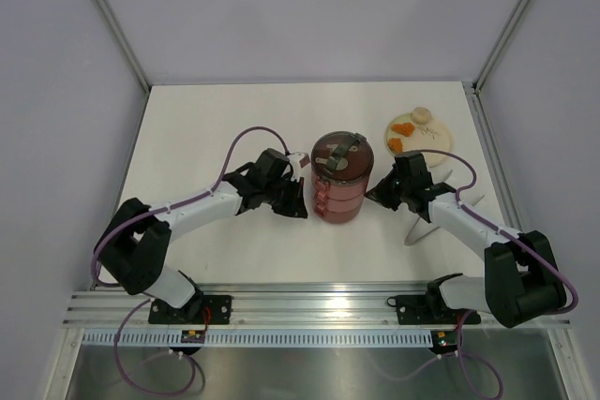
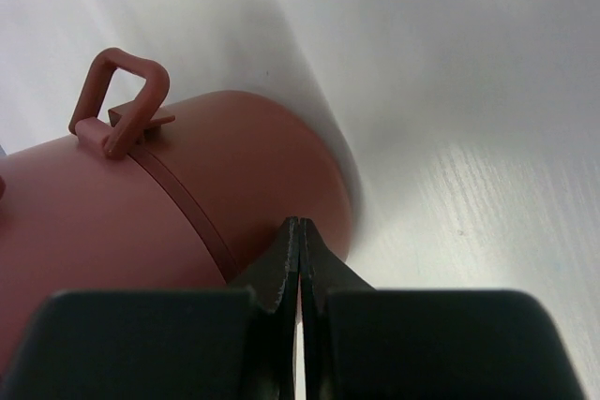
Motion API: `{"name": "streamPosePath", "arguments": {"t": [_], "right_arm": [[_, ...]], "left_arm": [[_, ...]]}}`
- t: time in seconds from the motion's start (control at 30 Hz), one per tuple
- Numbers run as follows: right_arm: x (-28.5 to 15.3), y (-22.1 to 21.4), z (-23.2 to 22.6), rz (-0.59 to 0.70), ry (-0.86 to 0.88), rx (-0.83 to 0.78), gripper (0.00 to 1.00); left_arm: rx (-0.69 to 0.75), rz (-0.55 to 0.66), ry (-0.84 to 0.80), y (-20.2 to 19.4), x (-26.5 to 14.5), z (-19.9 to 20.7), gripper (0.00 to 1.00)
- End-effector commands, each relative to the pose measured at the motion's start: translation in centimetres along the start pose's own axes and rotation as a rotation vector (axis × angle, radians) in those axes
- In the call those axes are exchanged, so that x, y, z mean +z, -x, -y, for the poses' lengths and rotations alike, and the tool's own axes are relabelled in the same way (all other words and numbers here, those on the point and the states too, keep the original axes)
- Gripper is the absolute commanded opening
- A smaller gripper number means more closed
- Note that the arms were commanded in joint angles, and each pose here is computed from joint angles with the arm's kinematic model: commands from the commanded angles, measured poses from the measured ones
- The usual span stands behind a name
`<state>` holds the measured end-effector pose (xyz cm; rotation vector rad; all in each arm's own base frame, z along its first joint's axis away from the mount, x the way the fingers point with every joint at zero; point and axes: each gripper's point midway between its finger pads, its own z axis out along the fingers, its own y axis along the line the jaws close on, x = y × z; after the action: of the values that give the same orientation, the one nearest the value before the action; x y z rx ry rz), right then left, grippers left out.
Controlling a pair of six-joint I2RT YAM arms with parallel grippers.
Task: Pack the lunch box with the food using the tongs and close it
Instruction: Adjust the packing box at the center of the board.
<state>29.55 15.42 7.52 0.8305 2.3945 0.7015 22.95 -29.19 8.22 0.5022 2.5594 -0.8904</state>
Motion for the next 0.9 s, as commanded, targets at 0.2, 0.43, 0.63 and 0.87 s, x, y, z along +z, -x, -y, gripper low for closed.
{"name": "streamPosePath", "arguments": {"t": [0.2,0.43,0.63,0.87], "right_arm": [[-0.6,0.8,-0.8,0.029,0.029,0.000,0.00],[-1.6,0.9,-0.3,0.049,0.017,-0.011,0.00],[-1.8,0.8,0.4,0.060,-0.001,-0.016,0.00],[-1.9,2.1,-0.5,0.077,-0.013,-0.062,0.00]], "left_arm": [[0.049,0.118,0.017,3.1,-2.6,1.3,0.00],[0.026,0.109,0.011,2.1,-2.7,1.1,0.00],[-0.047,0.144,-0.102,0.5,-2.5,2.8,0.00],[-0.097,0.203,-0.244,0.8,-2.2,6.4,0.00]]}}
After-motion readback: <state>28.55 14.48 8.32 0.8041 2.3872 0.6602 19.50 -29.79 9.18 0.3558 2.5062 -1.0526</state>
